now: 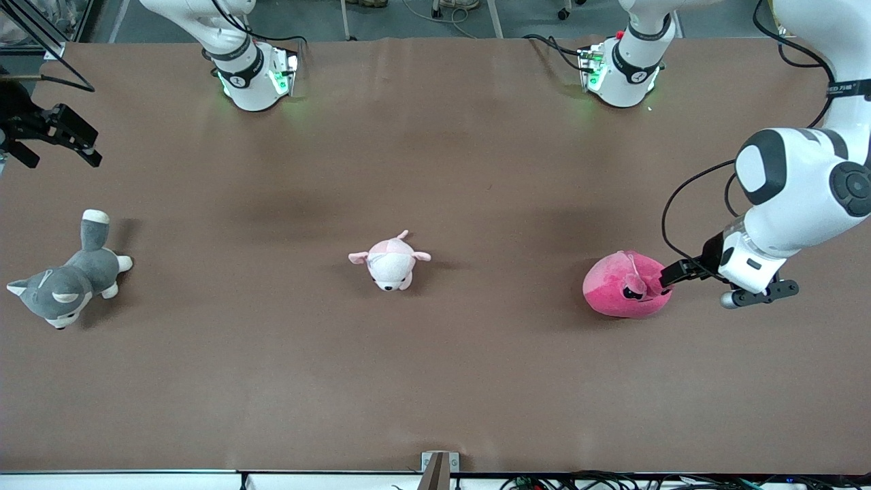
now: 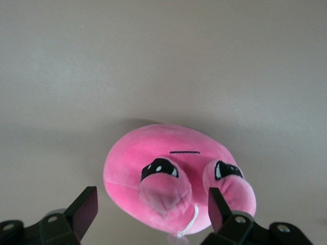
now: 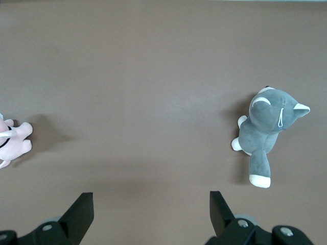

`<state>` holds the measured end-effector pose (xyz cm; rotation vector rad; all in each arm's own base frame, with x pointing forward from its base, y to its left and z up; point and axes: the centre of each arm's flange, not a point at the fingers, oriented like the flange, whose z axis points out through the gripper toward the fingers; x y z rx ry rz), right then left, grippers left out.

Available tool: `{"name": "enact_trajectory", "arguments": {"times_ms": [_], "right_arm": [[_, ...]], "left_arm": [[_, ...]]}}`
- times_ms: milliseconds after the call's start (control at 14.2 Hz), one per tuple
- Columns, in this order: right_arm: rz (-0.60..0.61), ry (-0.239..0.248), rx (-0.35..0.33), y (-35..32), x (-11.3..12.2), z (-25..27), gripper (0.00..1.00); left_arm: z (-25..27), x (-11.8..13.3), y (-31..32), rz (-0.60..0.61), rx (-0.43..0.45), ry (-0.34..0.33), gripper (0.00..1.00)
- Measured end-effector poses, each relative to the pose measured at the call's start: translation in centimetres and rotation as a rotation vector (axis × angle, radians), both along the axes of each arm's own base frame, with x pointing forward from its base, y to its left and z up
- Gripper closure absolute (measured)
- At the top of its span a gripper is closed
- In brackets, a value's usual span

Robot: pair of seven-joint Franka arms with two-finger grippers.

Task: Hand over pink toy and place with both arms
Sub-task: 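Lower the left gripper and grasp the pink plush toy, then lift the pink toy and carry it toward the table middle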

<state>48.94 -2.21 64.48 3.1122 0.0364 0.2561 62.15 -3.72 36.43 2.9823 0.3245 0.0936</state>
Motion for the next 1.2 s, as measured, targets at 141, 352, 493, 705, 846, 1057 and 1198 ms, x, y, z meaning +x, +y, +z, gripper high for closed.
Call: {"name": "enact_trajectory", "arguments": {"times_ms": [141, 352, 493, 705, 846, 1057, 1198], "right_arm": [[0.000, -0.010, 0.000, 0.0, -0.2, 0.5, 0.00], [-0.003, -0.008, 0.001, -0.2, -0.2, 0.5, 0.00], [-0.006, -0.005, 0.001, -0.3, -0.2, 0.5, 0.00], [-0.015, 0.005, 0.004, -0.6, -0.4, 0.4, 0.00], [-0.047, 0.012, 0.010, -0.8, -0.4, 0.4, 0.00], [-0.070, 0.017, 0.013, -0.7, -0.5, 0.4, 0.00], [-0.073, 0.021, 0.014, -0.8, -0.5, 0.4, 0.00]], "left_arm": [[-1.0, 0.2, -0.8, 0.017, -0.005, 0.000, 0.07], [-2.1, 0.2, -1.5, 0.018, -0.010, 0.015, 0.17], [-2.6, 0.2, -1.4, 0.019, -0.010, 0.023, 0.40], [-2.6, 0.2, -1.4, 0.020, -0.011, 0.021, 0.70], [-2.0, 0.3, -2.3, 0.007, -0.015, 0.010, 0.86], [0.8, 0.1, -6.1, -0.021, -0.037, -0.031, 0.88], [3.6, -0.1, -9.3, -0.064, -0.054, -0.078, 0.88]]}}
